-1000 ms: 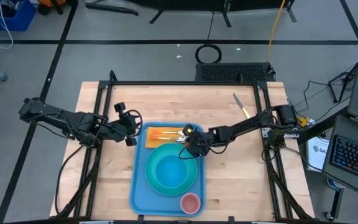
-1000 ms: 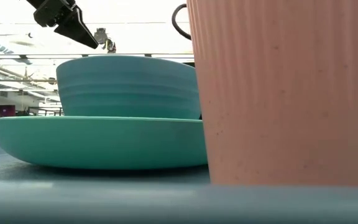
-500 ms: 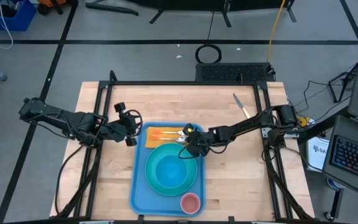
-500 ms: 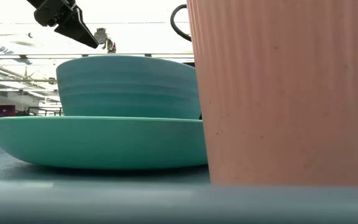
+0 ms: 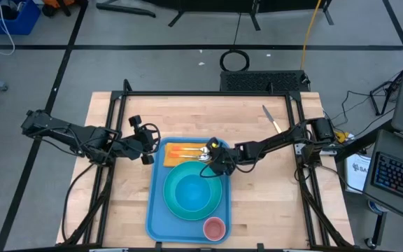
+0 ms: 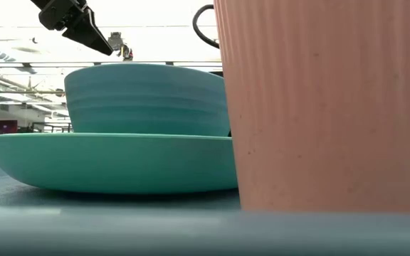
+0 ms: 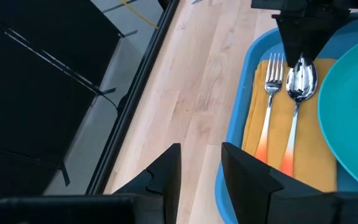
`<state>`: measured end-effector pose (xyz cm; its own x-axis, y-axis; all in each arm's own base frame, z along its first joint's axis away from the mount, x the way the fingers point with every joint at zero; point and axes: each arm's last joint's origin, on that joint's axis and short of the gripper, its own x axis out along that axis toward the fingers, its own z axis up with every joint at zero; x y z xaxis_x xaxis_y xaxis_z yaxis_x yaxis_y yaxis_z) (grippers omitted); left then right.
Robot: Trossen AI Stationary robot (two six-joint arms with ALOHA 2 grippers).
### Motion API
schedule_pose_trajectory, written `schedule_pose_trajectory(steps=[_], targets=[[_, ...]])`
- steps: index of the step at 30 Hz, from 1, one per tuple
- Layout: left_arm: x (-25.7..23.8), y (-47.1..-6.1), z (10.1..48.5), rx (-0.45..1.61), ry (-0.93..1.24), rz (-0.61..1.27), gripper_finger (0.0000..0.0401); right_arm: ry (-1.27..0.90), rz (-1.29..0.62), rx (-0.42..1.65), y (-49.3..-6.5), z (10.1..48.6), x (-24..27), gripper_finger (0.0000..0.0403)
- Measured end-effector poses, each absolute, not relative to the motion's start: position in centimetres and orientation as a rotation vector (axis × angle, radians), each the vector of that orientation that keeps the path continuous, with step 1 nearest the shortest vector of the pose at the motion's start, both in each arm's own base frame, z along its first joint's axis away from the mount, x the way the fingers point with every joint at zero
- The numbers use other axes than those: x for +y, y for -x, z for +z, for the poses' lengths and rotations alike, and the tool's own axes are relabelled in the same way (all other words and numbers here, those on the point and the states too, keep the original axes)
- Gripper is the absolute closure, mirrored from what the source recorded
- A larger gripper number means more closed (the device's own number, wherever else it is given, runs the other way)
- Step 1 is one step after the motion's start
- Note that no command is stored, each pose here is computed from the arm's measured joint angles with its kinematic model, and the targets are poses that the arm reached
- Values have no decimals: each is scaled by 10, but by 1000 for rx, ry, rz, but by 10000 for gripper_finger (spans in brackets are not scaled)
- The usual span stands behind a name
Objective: Set up tray
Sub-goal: Adjust the orange napkin
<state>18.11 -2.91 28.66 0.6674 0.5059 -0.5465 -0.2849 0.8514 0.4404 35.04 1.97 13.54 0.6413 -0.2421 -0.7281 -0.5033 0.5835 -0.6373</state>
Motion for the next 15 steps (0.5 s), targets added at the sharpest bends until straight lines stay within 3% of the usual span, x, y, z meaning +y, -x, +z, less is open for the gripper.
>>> schedule_pose_trajectory(steps=[7,15], targets=[[-29,-181,286,716,-337,454,281,961,46,929,-350,137,20,227],[-29,-181,286,718,-342,452,281,925,24,917,-348,144,21,229]])
